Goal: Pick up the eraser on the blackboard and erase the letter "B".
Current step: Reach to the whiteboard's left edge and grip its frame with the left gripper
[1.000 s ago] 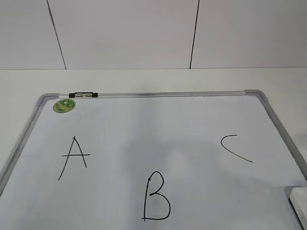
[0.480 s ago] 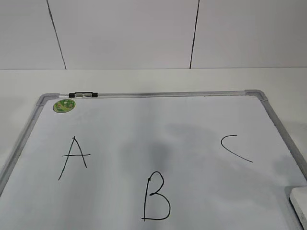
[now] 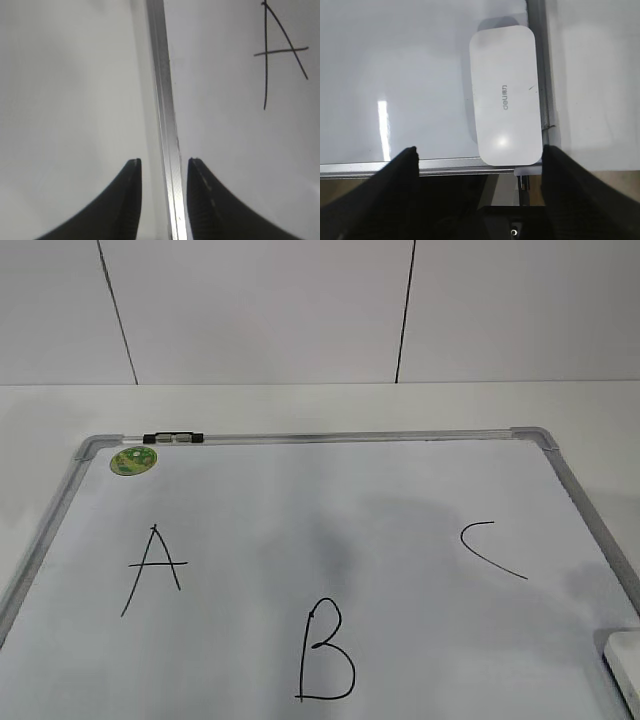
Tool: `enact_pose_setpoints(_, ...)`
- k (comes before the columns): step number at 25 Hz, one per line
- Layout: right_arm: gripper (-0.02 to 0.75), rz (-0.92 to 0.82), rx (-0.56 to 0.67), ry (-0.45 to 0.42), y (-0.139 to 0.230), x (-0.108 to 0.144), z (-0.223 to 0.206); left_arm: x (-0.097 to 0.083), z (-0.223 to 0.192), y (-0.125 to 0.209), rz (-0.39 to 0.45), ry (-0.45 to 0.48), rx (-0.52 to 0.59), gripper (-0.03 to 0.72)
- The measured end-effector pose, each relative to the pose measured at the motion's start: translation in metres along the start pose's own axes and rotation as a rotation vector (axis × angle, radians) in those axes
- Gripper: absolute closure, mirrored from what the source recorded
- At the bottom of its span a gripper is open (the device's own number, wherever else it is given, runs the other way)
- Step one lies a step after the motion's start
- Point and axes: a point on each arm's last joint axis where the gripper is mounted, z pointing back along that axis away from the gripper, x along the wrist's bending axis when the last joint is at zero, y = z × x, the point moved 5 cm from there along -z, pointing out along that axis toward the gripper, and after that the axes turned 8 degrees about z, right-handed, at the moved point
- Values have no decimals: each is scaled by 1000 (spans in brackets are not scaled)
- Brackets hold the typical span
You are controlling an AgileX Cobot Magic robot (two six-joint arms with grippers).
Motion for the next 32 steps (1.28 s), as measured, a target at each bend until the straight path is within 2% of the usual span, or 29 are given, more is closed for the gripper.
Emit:
enact_pose_setpoints(6, 154, 0, 0, 0, 0, 0, 0, -4, -49, -35, 8, -12, 47, 452)
enact_pose_setpoints(14, 154, 3, 0, 11, 0, -2, 0, -3, -101, -47, 15, -27, 106, 452)
enact_pose_setpoints(23, 154, 4, 0, 11, 0, -2, 0, 0, -132, -49, 9, -46, 140, 453)
enact_pose_setpoints(32, 154, 4, 0, 11, 0, -2, 0, 2, -137, -52, -3, -56, 126, 453)
